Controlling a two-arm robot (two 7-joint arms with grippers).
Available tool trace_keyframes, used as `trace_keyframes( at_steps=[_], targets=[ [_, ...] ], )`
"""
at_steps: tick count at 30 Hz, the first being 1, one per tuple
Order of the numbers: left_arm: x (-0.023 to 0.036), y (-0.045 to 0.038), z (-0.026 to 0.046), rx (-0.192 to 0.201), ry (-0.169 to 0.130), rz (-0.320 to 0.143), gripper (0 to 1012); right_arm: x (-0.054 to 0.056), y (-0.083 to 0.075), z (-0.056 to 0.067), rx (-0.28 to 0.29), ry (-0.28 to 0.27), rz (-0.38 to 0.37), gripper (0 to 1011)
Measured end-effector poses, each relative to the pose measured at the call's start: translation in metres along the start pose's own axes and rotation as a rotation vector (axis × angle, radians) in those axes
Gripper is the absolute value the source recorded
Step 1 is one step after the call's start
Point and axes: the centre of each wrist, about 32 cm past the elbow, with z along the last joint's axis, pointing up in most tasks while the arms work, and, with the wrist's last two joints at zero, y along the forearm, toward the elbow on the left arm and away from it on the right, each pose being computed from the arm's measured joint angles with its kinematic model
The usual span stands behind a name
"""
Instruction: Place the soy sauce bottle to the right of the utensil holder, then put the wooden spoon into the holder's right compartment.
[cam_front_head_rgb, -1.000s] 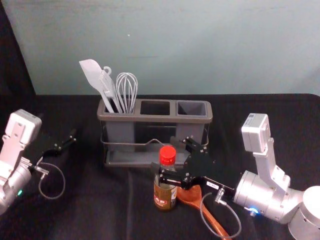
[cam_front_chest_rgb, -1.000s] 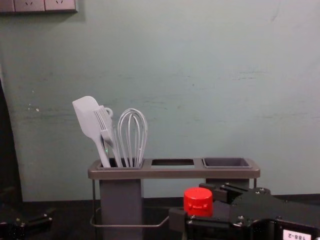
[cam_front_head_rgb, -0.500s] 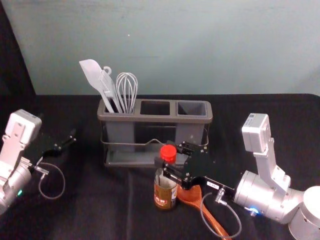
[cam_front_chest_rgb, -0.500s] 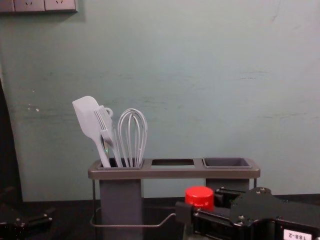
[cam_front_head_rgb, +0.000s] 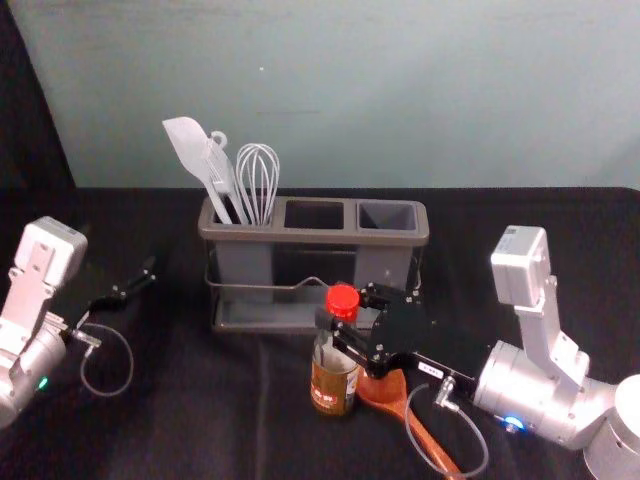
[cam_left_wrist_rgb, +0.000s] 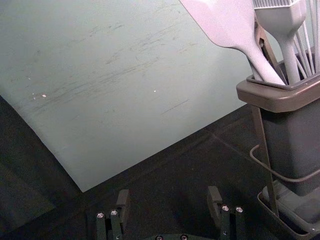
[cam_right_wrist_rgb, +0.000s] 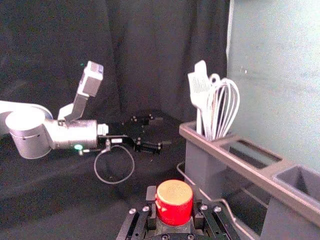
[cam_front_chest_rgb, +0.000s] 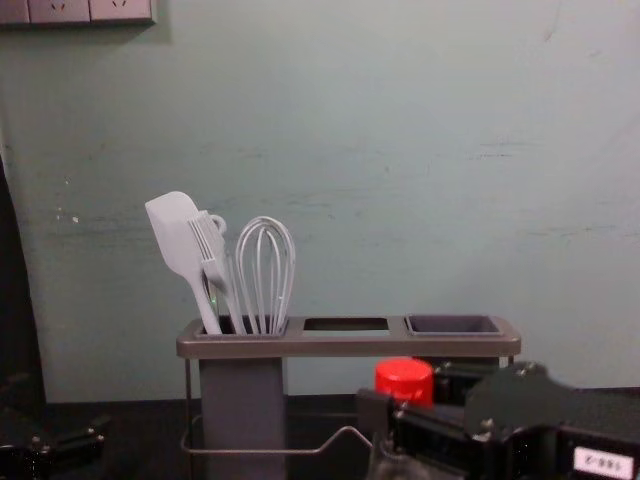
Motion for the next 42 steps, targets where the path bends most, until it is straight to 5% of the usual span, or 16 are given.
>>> trace_keyframes(
  at_steps=[8, 13, 21, 26, 34, 42],
  targets=[
    [0.0, 0.0, 0.0, 0.0, 0.0, 0.0, 1011, -0.013, -0.021, 0.023, 0.017, -0.064, -0.041, 390],
    [0.0, 0.0, 0.0, 0.0, 0.0, 0.0, 1011, -0.021, -0.053, 0.033, 0.007, -0.082, -0.094, 392],
    [0.0, 0.0, 0.0, 0.0, 0.0, 0.0, 1012, -0.014, -0.113, 0.021, 0.004, -0.045, -0.224, 392],
    [0.0, 0.0, 0.0, 0.0, 0.0, 0.0, 1012, 0.001, -0.141, 0.015, 0.002, -0.044, -0.325, 390],
    [0.0, 0.0, 0.0, 0.0, 0.0, 0.0, 1011, 0.03, -0.143, 0.017, 0.009, -0.057, -0.39, 392],
    [0.0, 0.0, 0.0, 0.0, 0.0, 0.0, 1011, 0.059, -0.108, 0.014, 0.004, -0.021, -0.372, 390]
  ],
)
